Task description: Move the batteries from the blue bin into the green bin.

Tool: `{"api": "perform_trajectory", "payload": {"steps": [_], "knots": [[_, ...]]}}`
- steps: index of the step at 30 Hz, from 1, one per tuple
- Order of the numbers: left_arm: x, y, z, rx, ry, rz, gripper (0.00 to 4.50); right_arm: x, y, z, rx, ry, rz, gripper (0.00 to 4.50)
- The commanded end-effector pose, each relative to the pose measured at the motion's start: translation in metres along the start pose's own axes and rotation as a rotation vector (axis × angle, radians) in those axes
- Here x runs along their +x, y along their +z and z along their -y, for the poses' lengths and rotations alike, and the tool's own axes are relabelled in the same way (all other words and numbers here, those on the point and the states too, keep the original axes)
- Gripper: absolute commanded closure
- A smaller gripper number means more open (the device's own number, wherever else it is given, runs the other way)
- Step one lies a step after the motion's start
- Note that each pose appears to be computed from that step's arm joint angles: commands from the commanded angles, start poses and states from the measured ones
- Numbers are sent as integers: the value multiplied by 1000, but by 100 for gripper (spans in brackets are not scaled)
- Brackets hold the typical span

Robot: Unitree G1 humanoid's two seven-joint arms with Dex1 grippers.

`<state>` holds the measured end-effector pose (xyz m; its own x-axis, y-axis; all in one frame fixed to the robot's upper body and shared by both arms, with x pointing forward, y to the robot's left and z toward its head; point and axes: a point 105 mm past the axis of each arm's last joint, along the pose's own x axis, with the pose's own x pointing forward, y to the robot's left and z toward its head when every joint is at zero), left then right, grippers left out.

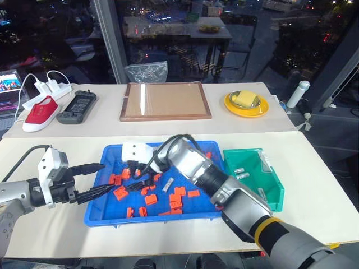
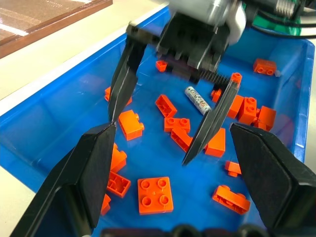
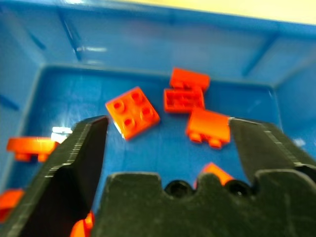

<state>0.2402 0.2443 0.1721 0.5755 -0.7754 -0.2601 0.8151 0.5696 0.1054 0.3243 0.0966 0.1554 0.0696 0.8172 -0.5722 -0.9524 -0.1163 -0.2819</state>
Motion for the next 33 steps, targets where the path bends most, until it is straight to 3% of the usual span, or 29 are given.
{"api": "perform_trajectory", "payload": {"steps": [1,5,8,13,25,26,33], "knots": [[-1,11,1,34,-6,21,55,-39,19,13,4,-46,69,5],[3,10,1,31,-24,7,55,-81,-3,4,16,-19,-2,5],[4,11,-1,46,-32,-5,55,-93,-16,-12,-25,22,-78,5],[11,17,-3,62,-59,1,55,-72,-44,-19,-62,12,-176,5],[9,21,2,41,-101,0,55,-50,-62,-18,-22,9,-214,5],[9,21,2,43,-102,0,55,-49,-67,-20,-19,17,-231,55],[9,23,0,51,-100,15,55,-44,-84,-22,-4,31,-275,281]]}}
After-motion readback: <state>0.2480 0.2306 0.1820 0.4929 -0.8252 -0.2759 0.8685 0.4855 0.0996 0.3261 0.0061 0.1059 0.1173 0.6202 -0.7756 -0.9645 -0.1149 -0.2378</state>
